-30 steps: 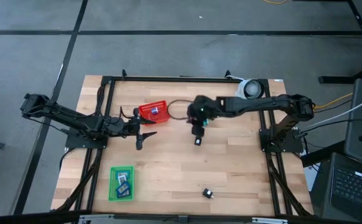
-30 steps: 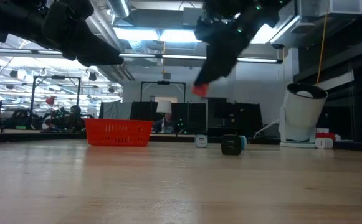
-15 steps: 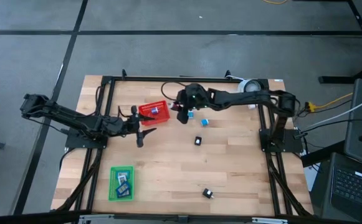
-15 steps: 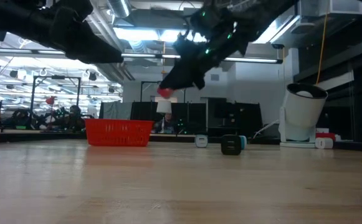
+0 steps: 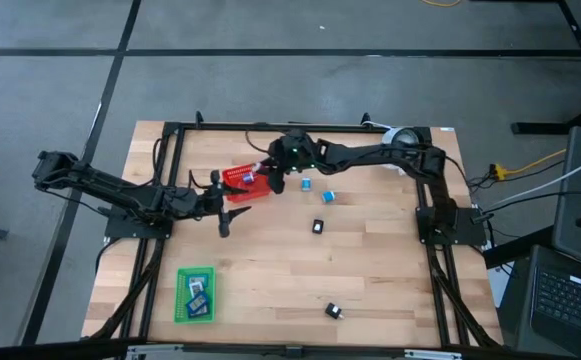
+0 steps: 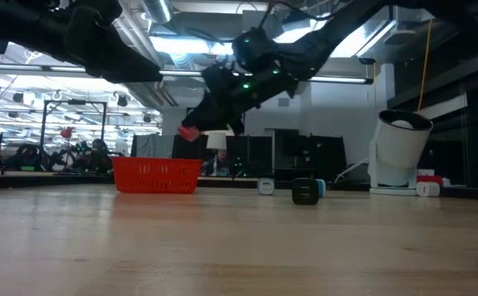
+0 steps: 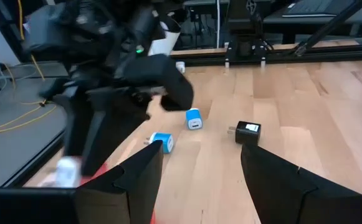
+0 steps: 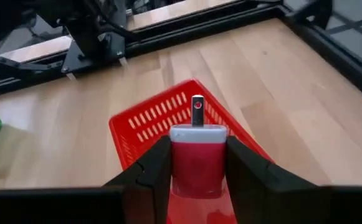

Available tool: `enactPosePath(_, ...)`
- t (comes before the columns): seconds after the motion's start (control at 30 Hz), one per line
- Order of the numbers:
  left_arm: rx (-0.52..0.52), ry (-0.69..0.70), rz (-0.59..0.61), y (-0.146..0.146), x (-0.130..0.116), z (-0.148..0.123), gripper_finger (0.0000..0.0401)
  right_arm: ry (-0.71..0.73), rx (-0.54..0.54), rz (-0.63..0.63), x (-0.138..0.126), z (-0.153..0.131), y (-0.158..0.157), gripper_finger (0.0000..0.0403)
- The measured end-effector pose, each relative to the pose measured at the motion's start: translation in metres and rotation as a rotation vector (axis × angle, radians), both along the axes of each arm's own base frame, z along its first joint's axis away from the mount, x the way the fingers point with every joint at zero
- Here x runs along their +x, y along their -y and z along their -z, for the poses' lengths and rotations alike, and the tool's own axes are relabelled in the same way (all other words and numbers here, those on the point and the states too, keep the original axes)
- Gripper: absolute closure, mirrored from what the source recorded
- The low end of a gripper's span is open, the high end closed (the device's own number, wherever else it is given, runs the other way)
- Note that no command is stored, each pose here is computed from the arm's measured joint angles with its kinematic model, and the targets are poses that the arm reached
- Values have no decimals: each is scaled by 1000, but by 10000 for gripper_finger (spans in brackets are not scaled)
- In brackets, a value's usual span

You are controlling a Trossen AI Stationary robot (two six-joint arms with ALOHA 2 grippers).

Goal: Pick & Place Office items
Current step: Put the pink charger adapter into the red bin, then put the top light blue charger adapter into the red bin

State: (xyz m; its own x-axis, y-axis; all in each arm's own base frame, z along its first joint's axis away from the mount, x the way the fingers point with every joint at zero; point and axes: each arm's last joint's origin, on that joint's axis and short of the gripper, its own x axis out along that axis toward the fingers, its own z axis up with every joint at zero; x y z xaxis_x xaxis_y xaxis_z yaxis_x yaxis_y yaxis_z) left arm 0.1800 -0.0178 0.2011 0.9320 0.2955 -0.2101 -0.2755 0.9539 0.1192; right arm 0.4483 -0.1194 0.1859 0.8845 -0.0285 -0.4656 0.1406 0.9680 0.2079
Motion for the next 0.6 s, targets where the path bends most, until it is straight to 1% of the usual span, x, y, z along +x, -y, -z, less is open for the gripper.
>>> enactPosePath(0.13,-1,-1,5,0,0,0,189,-70,23,-18,18,3,1,281)
enactPosePath(0.2,-2,-4,7,0,0,0,189,-117,28,-41,23,9,-1,273)
enactPosePath(0.3,-9,-13,20,1,0,1,189,-142,20,-58,26,11,-6,243)
enactPosePath(0.43,-10,-37,20,1,-1,4,189,-132,9,-70,28,9,-13,192)
enactPosePath(0.53,-14,-37,19,1,-1,4,189,-130,4,-68,27,7,-12,168)
enactPosePath(0.6,-16,-37,18,1,-1,4,189,-129,7,-58,27,7,-10,158)
